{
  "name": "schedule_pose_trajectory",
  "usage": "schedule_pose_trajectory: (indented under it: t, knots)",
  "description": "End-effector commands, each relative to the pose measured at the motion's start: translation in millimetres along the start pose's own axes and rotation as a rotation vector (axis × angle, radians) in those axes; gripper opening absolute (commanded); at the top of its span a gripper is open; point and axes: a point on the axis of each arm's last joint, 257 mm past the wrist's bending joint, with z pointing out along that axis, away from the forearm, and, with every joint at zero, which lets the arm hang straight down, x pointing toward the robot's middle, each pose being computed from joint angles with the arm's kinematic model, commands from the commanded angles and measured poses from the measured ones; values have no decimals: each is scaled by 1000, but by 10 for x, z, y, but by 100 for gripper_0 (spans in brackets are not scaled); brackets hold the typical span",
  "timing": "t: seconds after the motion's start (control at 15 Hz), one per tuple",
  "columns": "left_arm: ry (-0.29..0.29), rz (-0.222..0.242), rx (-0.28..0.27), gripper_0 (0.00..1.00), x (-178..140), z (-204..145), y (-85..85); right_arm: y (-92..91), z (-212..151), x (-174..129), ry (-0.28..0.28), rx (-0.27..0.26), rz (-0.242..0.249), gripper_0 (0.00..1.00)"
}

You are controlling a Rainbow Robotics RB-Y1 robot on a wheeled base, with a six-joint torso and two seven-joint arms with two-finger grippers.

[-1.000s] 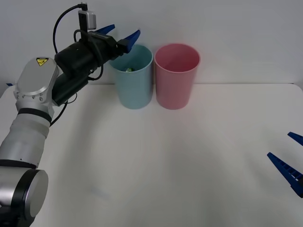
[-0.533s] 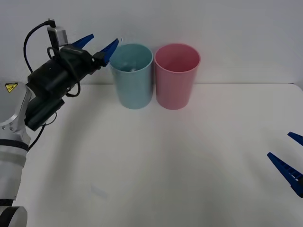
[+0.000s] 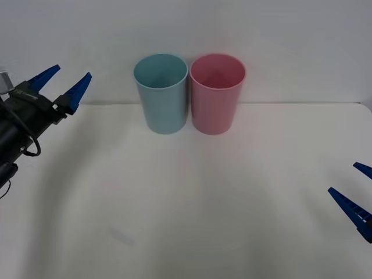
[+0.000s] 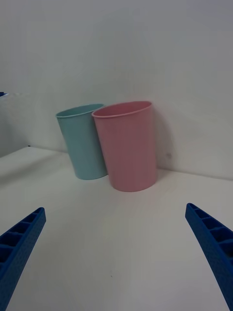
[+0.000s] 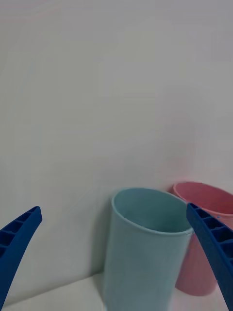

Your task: Grasp the object on the table and drop it into the matching bin: aluminum can to the light blue bin, PET bottle to the pink bin.

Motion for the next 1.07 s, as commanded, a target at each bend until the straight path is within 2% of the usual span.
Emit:
schedule_pose_trajectory:
  t: [0.07,0.4,0.6,0.8,1.07]
  knots:
    - [39,32,1,100,54,-344,79,0,0,0,0,0,0,100]
    - [128,75,21,100,178,-938,159,0,0,0,0,0,0,100]
    - [178,136,18,100,260,-1314,211,0,0,0,0,0,0,100]
    - [211,147,19,100,283,-1639,225,0,0,0,0,0,0,100]
    - [233,111,23,100,322,-1913,177,0,0,0,0,0,0,100]
